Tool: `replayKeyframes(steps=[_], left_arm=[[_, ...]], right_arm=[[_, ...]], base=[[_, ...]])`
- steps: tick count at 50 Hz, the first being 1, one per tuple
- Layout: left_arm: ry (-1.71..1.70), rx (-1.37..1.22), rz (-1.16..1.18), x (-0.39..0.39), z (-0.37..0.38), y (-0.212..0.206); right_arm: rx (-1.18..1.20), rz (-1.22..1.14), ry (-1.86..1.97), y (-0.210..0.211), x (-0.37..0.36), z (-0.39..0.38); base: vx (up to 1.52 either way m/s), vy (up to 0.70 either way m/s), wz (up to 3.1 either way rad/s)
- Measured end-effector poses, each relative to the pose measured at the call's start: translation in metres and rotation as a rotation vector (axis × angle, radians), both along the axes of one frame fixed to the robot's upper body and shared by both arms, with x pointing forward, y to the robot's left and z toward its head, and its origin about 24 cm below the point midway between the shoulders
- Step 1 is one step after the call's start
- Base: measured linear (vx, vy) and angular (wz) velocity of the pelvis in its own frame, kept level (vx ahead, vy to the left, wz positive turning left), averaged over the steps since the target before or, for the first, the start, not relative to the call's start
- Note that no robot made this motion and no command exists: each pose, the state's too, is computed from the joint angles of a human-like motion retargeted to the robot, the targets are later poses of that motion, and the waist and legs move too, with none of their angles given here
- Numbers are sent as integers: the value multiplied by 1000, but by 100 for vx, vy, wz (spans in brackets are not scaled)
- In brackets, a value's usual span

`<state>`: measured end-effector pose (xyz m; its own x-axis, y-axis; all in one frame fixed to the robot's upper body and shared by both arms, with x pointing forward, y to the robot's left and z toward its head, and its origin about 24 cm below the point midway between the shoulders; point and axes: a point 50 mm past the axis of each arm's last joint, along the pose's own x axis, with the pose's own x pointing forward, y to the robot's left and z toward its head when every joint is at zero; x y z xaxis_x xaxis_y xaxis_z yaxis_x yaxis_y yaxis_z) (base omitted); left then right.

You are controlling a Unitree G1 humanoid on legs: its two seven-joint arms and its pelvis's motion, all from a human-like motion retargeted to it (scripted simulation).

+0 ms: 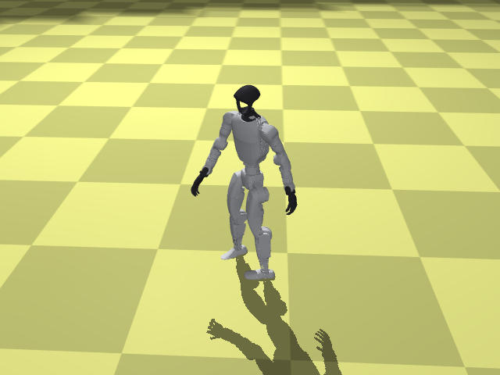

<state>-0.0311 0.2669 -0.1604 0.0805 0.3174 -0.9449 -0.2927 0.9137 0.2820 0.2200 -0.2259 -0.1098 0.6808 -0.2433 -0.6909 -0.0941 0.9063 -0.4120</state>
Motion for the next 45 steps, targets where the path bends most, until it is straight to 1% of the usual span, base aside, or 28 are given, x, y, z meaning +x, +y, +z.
replayKeyframes(steps=[6, 8, 10, 12, 15, 20, 29, 35, 40, 45], left_arm=[[-15, -20, 2, 10, -4, -10], [21, -28, -75, 9, -5, -14], [39, -38, -97, 9, -6, -17], [19, -55, -14, 10, -6, -16], [33, -73, -20, -2, -5, -14], [52, -59, 29, 0, -4, -10], [37, -10, -48, 8, -2, -1], [46, -11, -121, 4, -2, -6], [75, -18, -165, 4, -4, -10], [108, -50, -163, -9, -5, -19]], right_arm=[[-17, 2, 5, 1, 6, 3], [-25, 11, -4, 4, 10, 5], [-18, 11, -15, 7, 16, 7], [9, 2, -25, 10, 20, 10], [58, 5, -63, 19, 22, 10], [104, -77, -115, 15, 35, 20], [41, -68, -86, -7, 17, 14], [-10, -38, -14, -18, -4, 3], [-28, -18, 19, -19, -11, -1], [-16, 5, 24, -9, -9, -2]], base=[[16, -12, 114], [16, -4, 137], [17, -2, 161], [18, 0, 154], [21, 1, 128], [19, 6, 117], [22, 0, 150], [28, -6, 107], [31, -9, 35], [29, -5, 20]])
